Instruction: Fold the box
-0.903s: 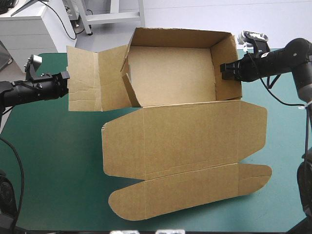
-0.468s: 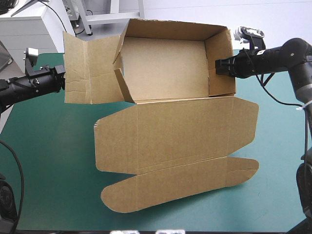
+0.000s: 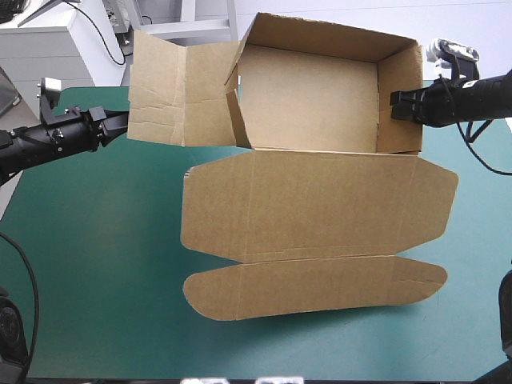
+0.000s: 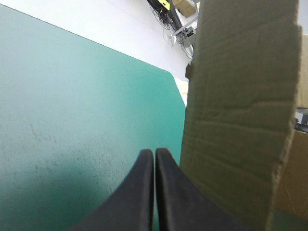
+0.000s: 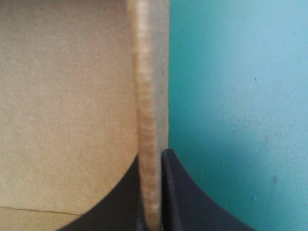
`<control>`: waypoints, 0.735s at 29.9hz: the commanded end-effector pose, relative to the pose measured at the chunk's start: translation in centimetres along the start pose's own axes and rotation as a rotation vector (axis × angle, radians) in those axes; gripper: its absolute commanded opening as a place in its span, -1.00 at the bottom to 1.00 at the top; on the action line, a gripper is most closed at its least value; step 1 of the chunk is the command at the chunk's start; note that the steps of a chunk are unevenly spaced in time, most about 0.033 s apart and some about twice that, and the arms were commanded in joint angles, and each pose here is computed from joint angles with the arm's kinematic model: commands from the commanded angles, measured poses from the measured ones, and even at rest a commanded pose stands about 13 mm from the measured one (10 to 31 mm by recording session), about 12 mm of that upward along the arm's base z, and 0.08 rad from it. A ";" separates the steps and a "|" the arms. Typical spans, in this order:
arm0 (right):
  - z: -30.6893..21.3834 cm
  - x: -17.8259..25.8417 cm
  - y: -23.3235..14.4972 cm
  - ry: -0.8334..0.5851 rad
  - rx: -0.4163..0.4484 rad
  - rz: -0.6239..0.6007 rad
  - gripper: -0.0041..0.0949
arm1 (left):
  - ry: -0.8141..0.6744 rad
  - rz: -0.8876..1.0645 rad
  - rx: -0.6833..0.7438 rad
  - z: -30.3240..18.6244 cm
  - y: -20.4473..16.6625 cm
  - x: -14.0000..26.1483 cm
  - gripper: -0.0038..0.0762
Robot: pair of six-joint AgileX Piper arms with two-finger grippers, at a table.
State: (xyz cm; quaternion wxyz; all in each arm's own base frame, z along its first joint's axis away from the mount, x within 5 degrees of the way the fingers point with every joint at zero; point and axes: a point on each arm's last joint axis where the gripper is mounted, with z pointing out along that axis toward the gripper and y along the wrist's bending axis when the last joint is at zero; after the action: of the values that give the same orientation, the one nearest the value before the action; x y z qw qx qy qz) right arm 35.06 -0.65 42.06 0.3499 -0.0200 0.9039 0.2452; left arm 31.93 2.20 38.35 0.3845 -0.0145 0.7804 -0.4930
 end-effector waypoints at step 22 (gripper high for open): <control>-7.2 0.3 6.0 -0.168 -0.214 -0.109 -0.95 | -0.006 0.038 0.162 -0.5 -4.3 0.1 -0.92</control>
State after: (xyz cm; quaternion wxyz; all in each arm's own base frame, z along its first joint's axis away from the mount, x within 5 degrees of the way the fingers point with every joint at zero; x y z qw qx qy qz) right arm 30.63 0.78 46.44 0.3919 -0.0812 0.8681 0.2936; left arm 32.05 2.02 38.31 0.3819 -0.0169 0.7781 -0.4985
